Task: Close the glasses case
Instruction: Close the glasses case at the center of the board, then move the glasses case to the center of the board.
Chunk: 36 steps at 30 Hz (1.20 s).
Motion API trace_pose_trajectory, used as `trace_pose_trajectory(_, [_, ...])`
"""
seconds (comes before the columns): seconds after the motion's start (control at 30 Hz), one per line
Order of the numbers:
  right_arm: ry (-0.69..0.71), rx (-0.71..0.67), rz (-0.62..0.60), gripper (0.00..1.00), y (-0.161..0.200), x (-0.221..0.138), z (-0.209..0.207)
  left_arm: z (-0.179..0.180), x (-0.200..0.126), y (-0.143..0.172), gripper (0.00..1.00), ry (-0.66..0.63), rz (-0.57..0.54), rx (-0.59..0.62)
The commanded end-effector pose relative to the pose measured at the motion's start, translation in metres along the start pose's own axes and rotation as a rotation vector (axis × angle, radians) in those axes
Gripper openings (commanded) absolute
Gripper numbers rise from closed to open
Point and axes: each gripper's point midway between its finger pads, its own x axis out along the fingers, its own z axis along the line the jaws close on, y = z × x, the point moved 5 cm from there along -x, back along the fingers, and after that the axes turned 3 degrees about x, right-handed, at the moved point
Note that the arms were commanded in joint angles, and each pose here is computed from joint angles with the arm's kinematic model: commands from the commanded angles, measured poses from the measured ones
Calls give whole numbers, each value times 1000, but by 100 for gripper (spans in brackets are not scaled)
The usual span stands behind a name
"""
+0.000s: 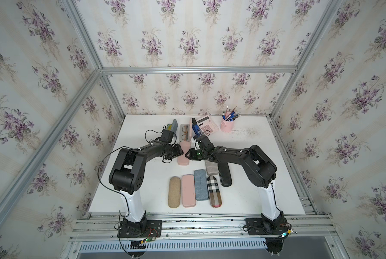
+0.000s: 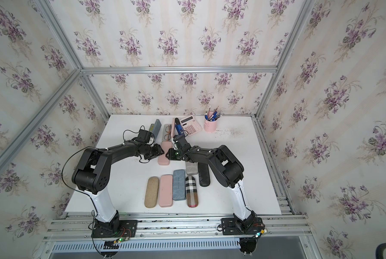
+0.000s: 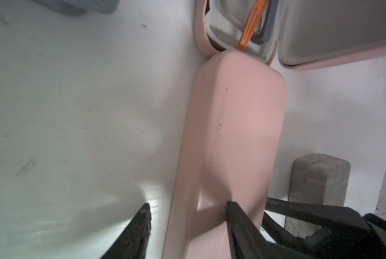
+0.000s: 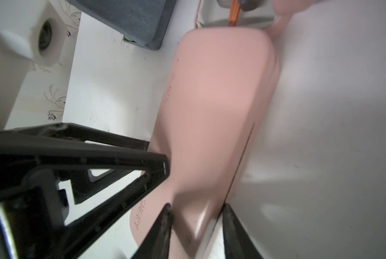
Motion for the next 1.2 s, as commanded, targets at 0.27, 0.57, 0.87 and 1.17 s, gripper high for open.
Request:
trace_pose_trajectory(0.27, [-7,-23,11,32,16,-3,12,-9,4,34,45,31,79,45])
trace_pose_trajectory(0.57, [22,-29,25,32,34,-17,9,-14,8,61,44,52,120,64])
trace_pose_trajectory(0.87, [41,-42,9,33,39,-33,10,-26,-8,78,45,88,112,79])
trace_pose_trajectory(1.17, [34,-69,-35,37,24,-48,24,-24,-38,64,74,19,35,102])
